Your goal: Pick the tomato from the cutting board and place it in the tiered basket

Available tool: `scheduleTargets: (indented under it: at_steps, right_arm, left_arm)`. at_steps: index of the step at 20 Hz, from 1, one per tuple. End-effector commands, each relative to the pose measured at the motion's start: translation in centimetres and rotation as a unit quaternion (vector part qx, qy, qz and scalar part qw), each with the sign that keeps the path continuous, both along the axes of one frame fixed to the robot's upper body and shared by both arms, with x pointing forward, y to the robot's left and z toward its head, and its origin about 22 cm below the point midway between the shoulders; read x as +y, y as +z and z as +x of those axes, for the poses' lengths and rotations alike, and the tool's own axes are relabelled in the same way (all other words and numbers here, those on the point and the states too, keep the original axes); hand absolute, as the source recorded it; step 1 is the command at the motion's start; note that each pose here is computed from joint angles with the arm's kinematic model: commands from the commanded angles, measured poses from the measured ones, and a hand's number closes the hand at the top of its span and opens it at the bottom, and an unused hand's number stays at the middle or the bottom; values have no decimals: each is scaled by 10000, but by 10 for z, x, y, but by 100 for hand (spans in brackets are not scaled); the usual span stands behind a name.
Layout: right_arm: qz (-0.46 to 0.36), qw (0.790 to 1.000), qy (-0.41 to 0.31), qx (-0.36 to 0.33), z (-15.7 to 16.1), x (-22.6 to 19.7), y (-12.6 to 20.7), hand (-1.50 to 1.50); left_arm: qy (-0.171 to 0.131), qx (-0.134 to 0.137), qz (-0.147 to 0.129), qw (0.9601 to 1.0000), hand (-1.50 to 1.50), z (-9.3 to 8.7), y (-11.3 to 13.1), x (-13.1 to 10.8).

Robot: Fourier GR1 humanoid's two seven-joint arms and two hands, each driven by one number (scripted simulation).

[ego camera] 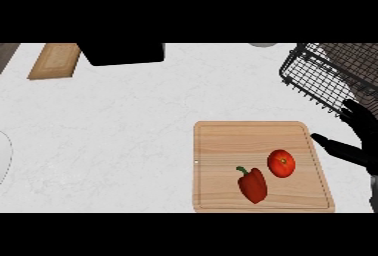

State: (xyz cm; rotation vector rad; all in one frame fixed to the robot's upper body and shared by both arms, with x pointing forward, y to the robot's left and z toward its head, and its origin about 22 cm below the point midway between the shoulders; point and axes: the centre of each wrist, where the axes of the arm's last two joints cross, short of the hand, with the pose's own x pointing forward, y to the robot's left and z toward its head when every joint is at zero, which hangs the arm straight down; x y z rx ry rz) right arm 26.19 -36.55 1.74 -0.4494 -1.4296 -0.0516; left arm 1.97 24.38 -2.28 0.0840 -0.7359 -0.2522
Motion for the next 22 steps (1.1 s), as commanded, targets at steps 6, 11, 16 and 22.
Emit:
scheduleTargets:
  at_steps: [6, 11, 16, 22]
  right_arm:
    - [-1576, 9696, 1268, 1373, -12, -25, 26, -150]
    - [-2057, 9461, 1673, 1862, -6, -25, 49, -150]
    - [-2119, 9370, 1689, 2207, -1, -16, 58, -150]
    - [-2100, 9149, 1835, 2919, -1, -5, 56, -150]
  left_arm:
    - [303, -2958, 865, 9508, 0, 89, 47, 22]
    - [242, -3043, 837, 9486, 0, 95, 46, 16]
    - [240, -3200, 791, 9438, 0, 101, 51, 10]
    - [242, -3212, 926, 9422, 0, 103, 49, 15]
